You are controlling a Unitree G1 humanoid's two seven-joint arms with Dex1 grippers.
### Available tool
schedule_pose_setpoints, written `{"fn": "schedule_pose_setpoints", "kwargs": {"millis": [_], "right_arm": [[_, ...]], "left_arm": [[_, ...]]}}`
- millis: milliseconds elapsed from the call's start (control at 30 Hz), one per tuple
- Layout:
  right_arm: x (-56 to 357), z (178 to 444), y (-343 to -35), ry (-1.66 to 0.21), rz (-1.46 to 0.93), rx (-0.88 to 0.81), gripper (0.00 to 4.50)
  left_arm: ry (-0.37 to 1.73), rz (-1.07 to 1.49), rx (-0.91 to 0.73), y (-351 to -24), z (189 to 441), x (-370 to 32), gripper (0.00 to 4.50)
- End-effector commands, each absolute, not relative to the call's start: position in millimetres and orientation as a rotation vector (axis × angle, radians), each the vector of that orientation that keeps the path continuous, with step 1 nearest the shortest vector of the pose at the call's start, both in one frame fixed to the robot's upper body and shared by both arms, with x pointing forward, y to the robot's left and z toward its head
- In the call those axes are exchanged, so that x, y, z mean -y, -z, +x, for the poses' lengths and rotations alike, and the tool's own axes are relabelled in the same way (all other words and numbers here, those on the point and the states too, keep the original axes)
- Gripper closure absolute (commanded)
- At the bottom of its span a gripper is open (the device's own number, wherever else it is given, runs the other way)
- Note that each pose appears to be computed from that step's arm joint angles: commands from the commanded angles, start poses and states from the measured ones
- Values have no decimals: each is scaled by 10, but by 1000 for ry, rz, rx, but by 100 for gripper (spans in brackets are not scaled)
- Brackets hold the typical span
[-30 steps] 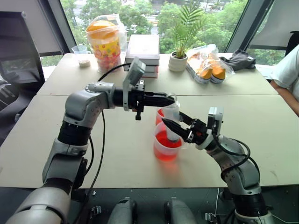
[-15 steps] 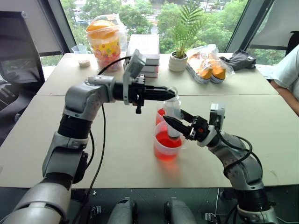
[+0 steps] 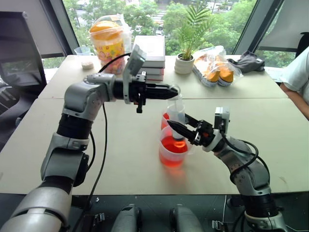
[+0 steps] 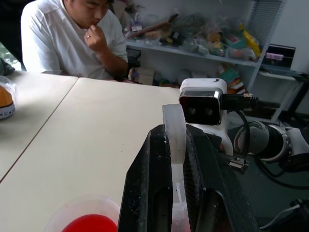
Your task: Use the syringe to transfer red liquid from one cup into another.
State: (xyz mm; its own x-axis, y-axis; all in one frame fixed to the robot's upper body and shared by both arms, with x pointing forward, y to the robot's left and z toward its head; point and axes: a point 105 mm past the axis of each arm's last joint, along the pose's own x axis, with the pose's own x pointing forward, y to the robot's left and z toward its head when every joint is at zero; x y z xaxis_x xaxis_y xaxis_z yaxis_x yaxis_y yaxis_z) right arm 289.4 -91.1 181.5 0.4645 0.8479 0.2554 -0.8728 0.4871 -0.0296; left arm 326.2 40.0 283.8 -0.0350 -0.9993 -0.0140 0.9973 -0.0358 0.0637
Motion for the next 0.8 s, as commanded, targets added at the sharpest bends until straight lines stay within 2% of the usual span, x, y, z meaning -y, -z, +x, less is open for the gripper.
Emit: {"fn": "schedule_pose_setpoints", "kwargs": {"millis": [33,67,167,333,400,567,700,800], "right_arm": [[782,2734,-1741,-1174,96,214,311],[783,2736,-1765,-1173,93,221,311],[786,2744,-1876,-1167,80,257,311],[788,2741,-2126,-1158,80,323,311],[783,2731,-2180,-1160,81,332,311],[782,2728,-2366,-1154,104,369,311],[860,2826,-2770,-1128,150,447,311],[961,2999,-3085,-1079,198,528,311]], "left_arm": [[1461,129,213,-3280,3358,-645,444],[1467,128,208,-3267,3352,-644,444],[1484,119,179,-3204,3336,-636,335],[1489,119,161,-3131,3329,-647,88],[1488,136,168,-3103,3322,-672,9],[1451,145,157,-3048,3331,-823,9],[1376,122,147,-3051,3368,-1008,9],[1344,117,145,-3027,3371,-1047,9]]}}
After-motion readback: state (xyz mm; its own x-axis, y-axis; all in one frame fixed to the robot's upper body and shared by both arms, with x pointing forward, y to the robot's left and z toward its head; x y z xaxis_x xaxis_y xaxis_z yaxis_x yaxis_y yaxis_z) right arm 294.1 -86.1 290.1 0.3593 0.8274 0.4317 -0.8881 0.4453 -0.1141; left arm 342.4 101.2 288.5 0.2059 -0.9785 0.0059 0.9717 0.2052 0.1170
